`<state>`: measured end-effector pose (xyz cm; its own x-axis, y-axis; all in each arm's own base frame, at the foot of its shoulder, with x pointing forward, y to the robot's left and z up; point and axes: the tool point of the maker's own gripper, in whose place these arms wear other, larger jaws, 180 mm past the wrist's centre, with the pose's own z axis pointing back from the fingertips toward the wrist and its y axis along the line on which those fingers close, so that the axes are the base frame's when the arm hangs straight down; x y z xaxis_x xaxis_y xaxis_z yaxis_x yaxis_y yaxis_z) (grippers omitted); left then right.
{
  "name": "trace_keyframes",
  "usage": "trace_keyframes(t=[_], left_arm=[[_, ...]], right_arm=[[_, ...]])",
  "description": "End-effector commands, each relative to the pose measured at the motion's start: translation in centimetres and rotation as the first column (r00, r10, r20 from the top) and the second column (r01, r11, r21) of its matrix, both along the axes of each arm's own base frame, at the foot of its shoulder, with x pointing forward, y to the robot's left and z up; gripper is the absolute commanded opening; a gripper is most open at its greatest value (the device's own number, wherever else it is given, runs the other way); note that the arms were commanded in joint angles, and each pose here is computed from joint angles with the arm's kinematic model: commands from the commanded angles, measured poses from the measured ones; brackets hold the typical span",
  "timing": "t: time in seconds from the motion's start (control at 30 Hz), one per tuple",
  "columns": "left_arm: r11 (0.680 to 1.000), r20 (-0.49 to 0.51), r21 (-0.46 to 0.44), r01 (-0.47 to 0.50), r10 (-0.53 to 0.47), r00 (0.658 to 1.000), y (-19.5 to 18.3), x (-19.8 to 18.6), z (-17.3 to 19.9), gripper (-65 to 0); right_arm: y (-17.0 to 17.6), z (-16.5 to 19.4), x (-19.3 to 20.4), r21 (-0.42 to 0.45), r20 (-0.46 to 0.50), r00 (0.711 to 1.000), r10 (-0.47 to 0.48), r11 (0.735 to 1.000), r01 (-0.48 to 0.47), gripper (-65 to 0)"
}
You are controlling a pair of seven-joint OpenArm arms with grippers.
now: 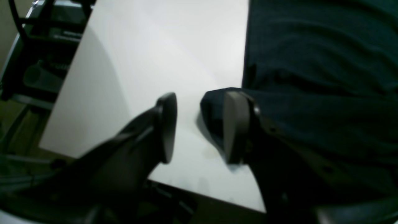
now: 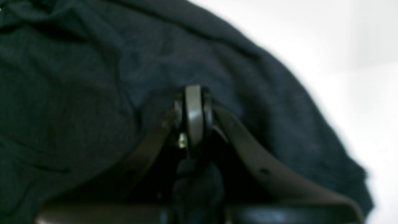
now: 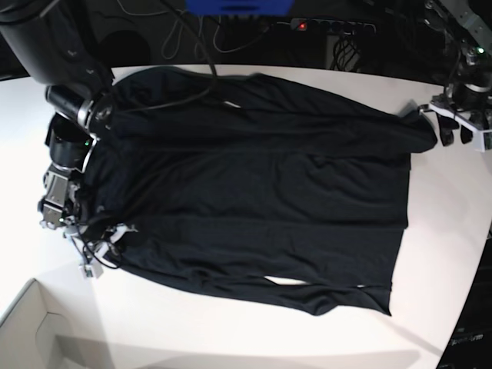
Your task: Layout the t-shirt on the table in an organized manner, then fold the t-shirt properly
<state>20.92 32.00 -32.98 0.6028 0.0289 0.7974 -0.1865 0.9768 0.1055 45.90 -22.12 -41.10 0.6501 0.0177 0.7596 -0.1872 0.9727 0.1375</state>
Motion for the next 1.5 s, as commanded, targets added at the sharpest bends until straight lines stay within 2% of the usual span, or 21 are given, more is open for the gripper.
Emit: trace_keyframes(t=[0.0, 0.17, 0.4, 0.47, 0.57, 0.63, 0.7, 0.87, 1.03, 1.13, 1.3, 1.47], left_arm=[[1.0, 0.037, 0.022, 0.007, -0.008, 0.999, 0.3, 0.4, 1.1, -40.5], [1.0, 0.03, 0.022, 0.007, -0.008, 1.0, 0.3, 0.4, 1.0, -40.5], [1.0, 0.039, 0.016, 0.015, -0.015, 0.999, 0.0, 0.8, 1.1, -40.5], [1.0, 0.039, 0.016, 0.015, -0.015, 0.999, 0.0, 0.8, 1.1, -40.5], [1.0, 0.041, 0.013, 0.02, -0.02, 0.999, -0.2, 1.0, 1.1, -40.5], [0.999, 0.03, 0.013, 0.035, -0.035, 0.999, -0.6, 1.1, 0.8, -40.5], [0.999, 0.028, 0.007, 0.039, -0.04, 0.999, -0.8, 0.9, 0.7, -40.5], [0.999, 0.044, -0.016, 0.032, -0.032, 0.999, -1.6, 1.1, 0.6, -40.5], [1.0, 0.137, -0.018, 0.021, -0.018, 0.99, -1.3, 4.4, 2.7, -40.5], [0.998, 0.179, -0.047, 0.051, -0.042, 0.983, -2.2, 7.4, 3.2, -40.5], [0.981, 0.096, -0.028, 0.19, -0.187, 0.978, -5.9, 12.5, 0.8, -40.5], [0.972, 0.003, -0.107, 0.209, -0.21, 0.978, -7.2, 15.1, -3.3, -40.5]], right_arm=[[-0.4, 2.2, 1.7, 0.02, 0.081, 0.997, -0.015, 1.0, 0.013, -65.0], [-3.0, 0.7, 2.0, 0.015, 0.137, 0.975, -0.175, 0.985, 0.174, -65.0], [-3.3, 1.4, 3.2, -0.169, 0.299, 0.942, -0.152, 0.963, 0.209, -65.0], [-4.1, 1.9, 3.5, -0.23, 0.338, 0.927, -0.162, 0.941, 0.249, -65.0], [-6.1, 3.2, 3.9, -0.313, 0.399, 0.892, -0.215, 0.882, 0.352, -65.0], [-7.1, 4.7, 4.5, -0.338, 0.437, 0.865, -0.245, 0.847, 0.411, -65.0], [-7.5, 5.7, 5.0, -0.337, 0.461, 0.848, -0.26, 0.833, 0.439, -65.0], [-6.5, 8.2, 6.3, -0.304, 0.512, 0.825, -0.24, 0.847, 0.436, -65.0], [-6.1, 7.0, 3.9, -0.328, 0.485, 0.852, -0.198, 0.862, 0.387, -65.0], [-4.3, 6.2, 1.7, -0.336, 0.464, 0.872, -0.156, 0.88, 0.336, -65.0], [-1.2, 5.9, -3.6, -0.357, 0.431, 0.898, -0.089, 0.897, 0.261, -65.0], [1.7, 6.1, -8.7, -0.366, 0.4, 0.916, -0.025, 0.912, 0.185, -65.0]])
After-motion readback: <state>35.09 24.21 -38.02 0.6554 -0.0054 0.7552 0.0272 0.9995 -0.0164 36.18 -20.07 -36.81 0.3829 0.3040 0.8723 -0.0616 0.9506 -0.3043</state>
